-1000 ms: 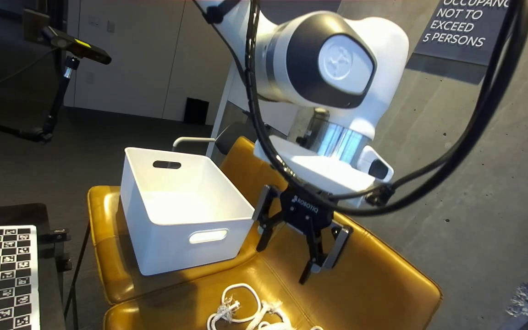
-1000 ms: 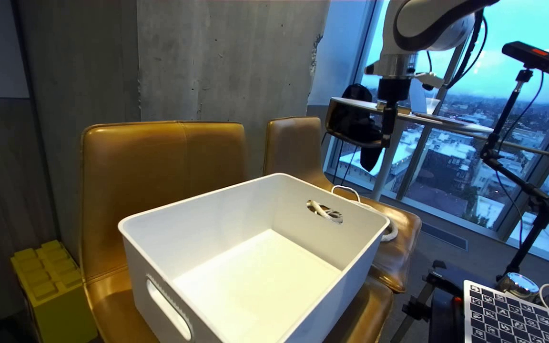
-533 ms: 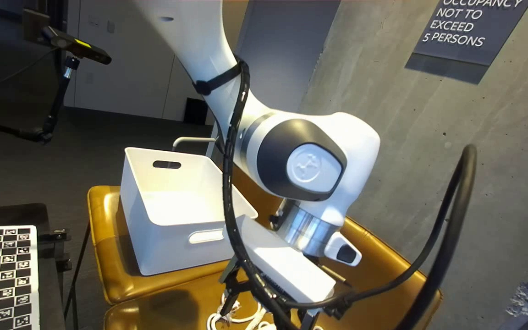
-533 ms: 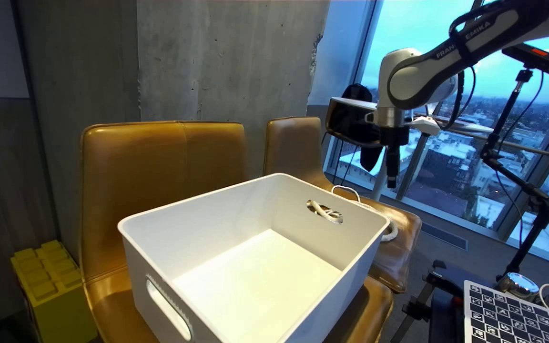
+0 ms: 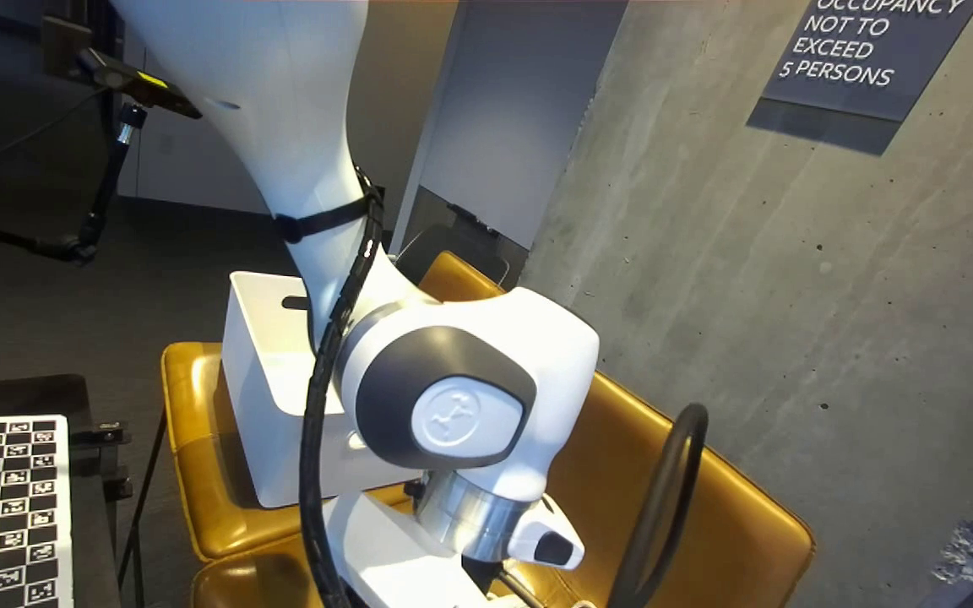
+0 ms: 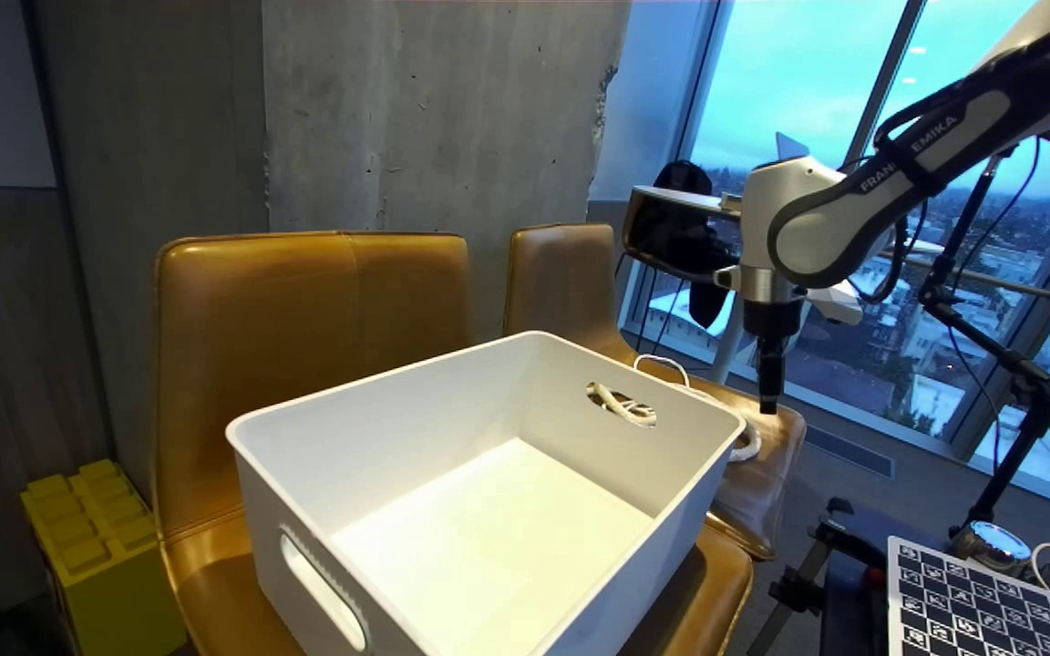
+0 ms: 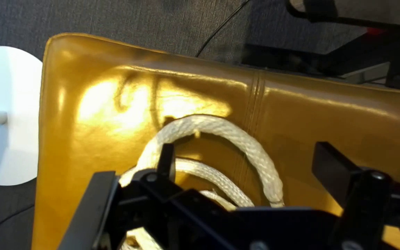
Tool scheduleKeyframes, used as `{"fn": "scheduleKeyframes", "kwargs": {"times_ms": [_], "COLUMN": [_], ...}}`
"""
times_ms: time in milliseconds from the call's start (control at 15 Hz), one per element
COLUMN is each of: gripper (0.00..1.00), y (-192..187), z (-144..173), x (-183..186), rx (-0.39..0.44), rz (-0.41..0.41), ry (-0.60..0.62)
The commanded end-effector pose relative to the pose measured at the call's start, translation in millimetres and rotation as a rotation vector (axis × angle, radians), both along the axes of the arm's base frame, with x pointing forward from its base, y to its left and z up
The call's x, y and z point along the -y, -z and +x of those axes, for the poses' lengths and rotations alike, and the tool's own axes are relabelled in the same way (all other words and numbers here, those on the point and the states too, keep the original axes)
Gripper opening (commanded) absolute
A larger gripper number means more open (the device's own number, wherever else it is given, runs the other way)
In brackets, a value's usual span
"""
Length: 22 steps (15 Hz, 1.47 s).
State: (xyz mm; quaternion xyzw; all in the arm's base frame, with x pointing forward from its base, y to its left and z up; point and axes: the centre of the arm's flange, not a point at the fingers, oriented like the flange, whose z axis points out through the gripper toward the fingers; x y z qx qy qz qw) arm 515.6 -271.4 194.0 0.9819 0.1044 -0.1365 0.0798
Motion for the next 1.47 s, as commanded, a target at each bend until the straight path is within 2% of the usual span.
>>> {"fn": "scheduleKeyframes", "kwargs": {"times_ms": [0,267,733,1400], "gripper": [1.00,1.00,1.00,1.00], "y": [26.0,40.0,50.7,92.2], "z": [-16.7,-20.0,-2.6,-8.2], "x": [20.8,35.2,39.2,49.6], "rx": [0.039,0.101,0.210,0.210], "rz": [-0.058,-0.083,-0.103,-0.119], "ry": [0.015,0.035,0.067,0.118]}}
